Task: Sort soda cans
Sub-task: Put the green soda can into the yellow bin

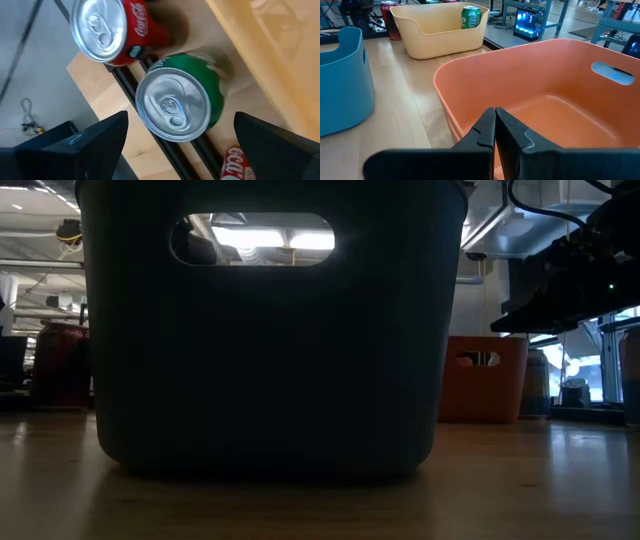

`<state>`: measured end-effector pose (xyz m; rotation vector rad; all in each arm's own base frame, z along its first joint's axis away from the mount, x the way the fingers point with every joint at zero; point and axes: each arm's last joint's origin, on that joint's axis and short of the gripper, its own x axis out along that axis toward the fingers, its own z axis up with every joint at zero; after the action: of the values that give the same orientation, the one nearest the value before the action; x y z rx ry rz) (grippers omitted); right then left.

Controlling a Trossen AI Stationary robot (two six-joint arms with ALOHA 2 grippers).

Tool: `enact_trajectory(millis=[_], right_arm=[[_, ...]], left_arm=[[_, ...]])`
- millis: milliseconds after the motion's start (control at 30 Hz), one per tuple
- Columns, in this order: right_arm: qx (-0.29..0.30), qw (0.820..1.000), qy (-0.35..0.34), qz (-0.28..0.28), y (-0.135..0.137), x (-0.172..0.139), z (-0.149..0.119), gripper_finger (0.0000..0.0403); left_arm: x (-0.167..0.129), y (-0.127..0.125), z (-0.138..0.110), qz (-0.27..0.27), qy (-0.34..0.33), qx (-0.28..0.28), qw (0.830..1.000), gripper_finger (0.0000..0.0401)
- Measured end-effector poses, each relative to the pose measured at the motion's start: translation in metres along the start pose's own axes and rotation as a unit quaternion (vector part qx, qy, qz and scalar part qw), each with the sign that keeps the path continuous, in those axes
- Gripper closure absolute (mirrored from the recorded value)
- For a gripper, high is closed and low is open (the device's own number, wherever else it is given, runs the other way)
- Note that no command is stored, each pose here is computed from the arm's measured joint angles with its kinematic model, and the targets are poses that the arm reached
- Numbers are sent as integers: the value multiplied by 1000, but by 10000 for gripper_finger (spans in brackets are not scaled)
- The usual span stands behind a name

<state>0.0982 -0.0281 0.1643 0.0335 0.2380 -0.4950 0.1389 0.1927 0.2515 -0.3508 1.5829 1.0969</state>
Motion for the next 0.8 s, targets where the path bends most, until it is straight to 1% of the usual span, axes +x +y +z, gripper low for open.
enact_trajectory(millis=[167,467,800], right_arm=[[1,1000,0,0,0,0,0,391],[1,1000,0,5,0,0,0,391],[1,1000,4,13,1,0,-1,391]], left_arm=[[0,0,4,8,-19,-30,999,62],[4,-1,6,9,-15,-39,999,66],[20,-7,15,19,28,-50,998,66]])
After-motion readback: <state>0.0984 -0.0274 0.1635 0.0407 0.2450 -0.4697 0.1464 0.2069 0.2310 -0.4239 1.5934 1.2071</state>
